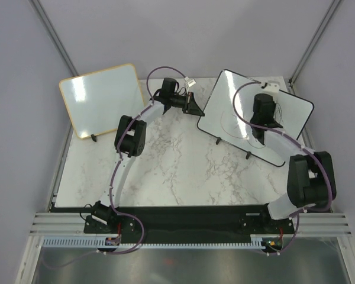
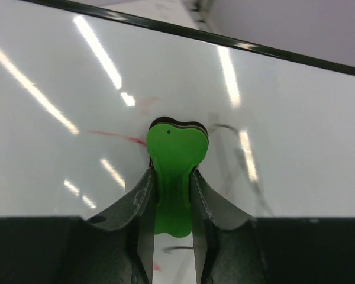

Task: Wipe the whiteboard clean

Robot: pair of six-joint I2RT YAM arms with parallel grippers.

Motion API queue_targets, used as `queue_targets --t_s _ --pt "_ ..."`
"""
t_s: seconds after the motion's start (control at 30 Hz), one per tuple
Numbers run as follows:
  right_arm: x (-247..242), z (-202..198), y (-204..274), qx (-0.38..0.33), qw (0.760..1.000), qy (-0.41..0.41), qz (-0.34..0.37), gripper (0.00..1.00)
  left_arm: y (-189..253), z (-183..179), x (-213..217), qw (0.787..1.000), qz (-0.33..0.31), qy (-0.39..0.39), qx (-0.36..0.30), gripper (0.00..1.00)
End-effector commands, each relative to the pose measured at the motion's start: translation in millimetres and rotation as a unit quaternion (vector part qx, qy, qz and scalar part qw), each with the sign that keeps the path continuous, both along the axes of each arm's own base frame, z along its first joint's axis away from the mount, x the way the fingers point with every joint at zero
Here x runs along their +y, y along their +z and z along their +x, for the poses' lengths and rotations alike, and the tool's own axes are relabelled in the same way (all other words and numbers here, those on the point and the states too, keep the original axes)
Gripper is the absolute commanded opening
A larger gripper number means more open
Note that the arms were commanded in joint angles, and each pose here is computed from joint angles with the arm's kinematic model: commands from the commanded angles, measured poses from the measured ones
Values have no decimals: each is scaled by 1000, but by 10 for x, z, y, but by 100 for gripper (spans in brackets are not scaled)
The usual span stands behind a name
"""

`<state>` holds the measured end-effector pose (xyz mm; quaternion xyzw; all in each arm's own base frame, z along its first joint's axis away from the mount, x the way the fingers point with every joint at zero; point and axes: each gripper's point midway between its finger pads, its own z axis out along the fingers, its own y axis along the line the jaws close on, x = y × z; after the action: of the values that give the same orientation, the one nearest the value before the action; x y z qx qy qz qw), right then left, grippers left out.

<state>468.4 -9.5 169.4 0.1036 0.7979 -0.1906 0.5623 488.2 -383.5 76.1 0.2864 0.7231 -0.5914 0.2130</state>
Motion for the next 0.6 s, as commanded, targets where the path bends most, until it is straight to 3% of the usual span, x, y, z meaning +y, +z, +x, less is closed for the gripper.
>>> queue_targets --t_s 0.0,0.13,0.2,0.43,0.47,0.57 --pt "-691 -512 400 -60 992 -108 5 0 178 172 22 998 17 33 -52 2" --pt "-1021 -952 316 -92 983 -156 24 0 199 176 22 998 16 34 -54 2" --pt "-1099 -931 328 -107 983 -146 41 0 204 176 22 998 16 34 -55 2" --pt "-471 -169 111 -53 994 0 98 0 230 193 37 997 19 37 -63 2" --pt "-141 -48 119 -52 991 55 107 0 233 188 37 997 19 36 -63 2" --pt "254 169 91 -52 983 124 123 0 215 176 22 997 19 34 -61 2"
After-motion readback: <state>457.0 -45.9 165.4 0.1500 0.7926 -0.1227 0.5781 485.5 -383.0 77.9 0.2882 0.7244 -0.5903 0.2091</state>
